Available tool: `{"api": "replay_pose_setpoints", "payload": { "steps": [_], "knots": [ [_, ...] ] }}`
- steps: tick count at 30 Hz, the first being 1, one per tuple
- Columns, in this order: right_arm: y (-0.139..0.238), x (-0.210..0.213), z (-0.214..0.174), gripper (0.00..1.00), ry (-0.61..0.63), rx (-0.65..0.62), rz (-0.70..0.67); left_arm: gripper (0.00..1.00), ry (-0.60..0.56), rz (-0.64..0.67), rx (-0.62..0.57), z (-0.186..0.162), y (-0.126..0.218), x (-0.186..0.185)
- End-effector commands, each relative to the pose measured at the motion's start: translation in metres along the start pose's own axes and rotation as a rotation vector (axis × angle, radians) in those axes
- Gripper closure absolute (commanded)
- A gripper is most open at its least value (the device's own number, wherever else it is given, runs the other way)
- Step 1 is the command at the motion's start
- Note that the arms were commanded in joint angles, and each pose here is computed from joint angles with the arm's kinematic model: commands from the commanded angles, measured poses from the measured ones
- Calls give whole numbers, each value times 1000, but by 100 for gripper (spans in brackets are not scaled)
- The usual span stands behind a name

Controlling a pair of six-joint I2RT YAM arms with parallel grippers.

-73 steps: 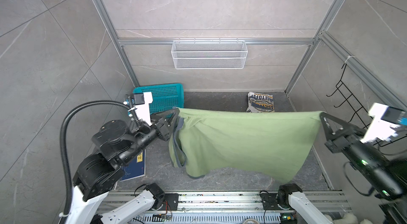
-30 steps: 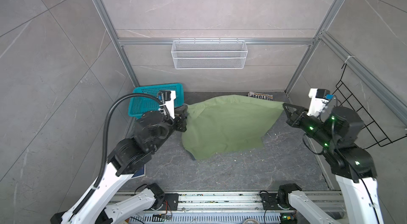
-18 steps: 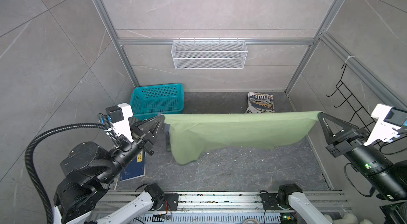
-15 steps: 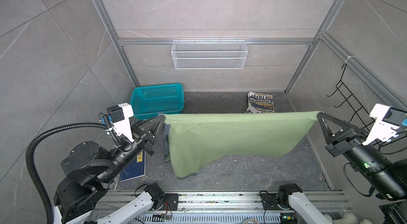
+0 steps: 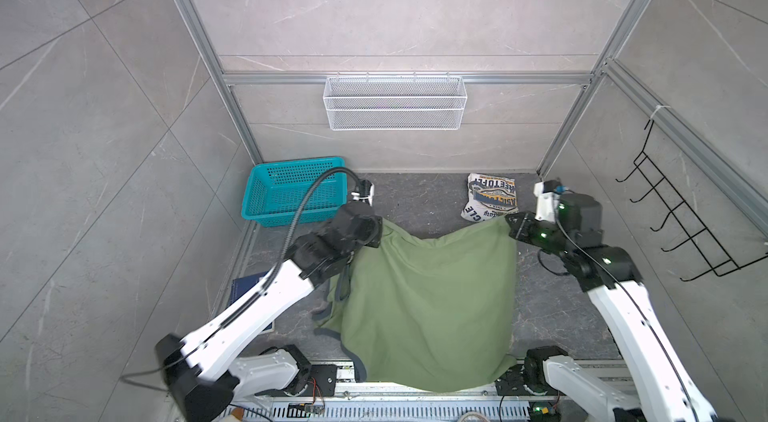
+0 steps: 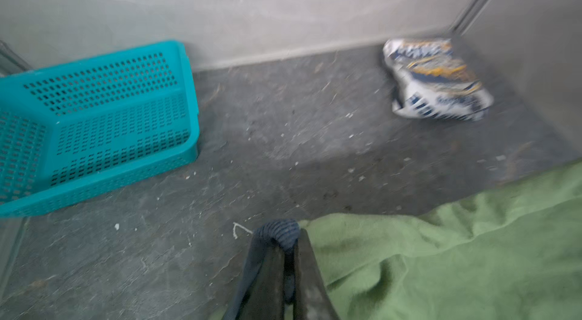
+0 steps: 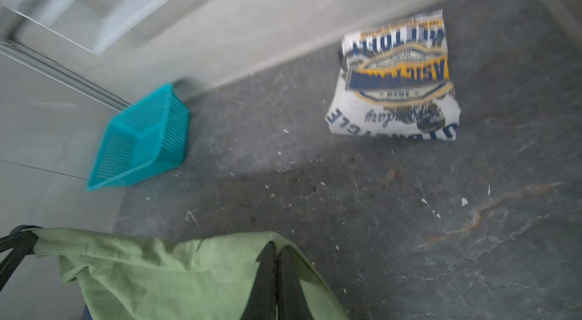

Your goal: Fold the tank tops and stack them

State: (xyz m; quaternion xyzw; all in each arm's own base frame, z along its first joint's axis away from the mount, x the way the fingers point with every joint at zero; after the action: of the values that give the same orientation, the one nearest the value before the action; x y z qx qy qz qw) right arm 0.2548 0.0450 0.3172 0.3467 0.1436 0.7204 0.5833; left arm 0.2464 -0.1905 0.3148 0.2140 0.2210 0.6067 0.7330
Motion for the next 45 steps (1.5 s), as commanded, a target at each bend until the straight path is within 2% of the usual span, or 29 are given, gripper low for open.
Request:
{"api": "replay_pose_setpoints", "payload": {
  "steps": [1,7,12,18,19,21,22,25,28,29,31,34,38,45],
  "knots": [
    [-51,-12,4,100,-10,-24,-32,100,7,135,-46,5,-45,7],
    [-135,-35,-3,100,-32,84,-129,100,-22,229,84,-9,-138,6],
    [-168,-48,-10,100,-39,143,-213,100,-17,245,143,-11,-181,8],
    [-187,-55,-6,100,-33,168,-284,100,-11,270,177,-8,-210,14],
    [-190,-57,-4,100,-28,169,-298,98,-13,286,185,-7,-214,16],
    [-191,-57,2,100,-20,176,-324,80,-23,320,212,-4,-219,19],
    [-190,-56,4,87,-13,183,-338,70,-29,331,224,-2,-218,19],
    [-177,-54,10,54,-3,174,-368,53,-20,329,244,7,-204,20],
    [-156,-39,8,43,40,162,-364,46,53,311,252,20,-169,21],
    [-152,-32,5,42,55,166,-328,46,72,287,247,21,-159,20],
    [-151,-15,-7,44,77,212,-232,45,100,162,253,17,-138,5],
    [-155,-3,-32,44,68,282,-159,45,95,61,322,-2,-128,-17],
    [-158,-10,-65,45,-15,355,-124,46,166,41,397,-33,-128,-15],
    [-172,-22,-103,45,-81,464,-133,46,190,70,479,-77,-130,-3]
  ]
}}
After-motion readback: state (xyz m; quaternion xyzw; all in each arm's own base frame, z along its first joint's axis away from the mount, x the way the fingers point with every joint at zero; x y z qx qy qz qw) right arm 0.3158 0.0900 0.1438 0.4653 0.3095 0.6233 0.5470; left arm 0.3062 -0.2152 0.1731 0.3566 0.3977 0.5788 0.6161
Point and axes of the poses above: each gripper's point midway between its finger pads, its own y axis back along the fingers, its own x axis along the line the jaws close on, z = x × y, the point moved 10 cm from there along y, back along the fingers, and after that the axes turned 8 degrees about y, right-handed, at the moved point
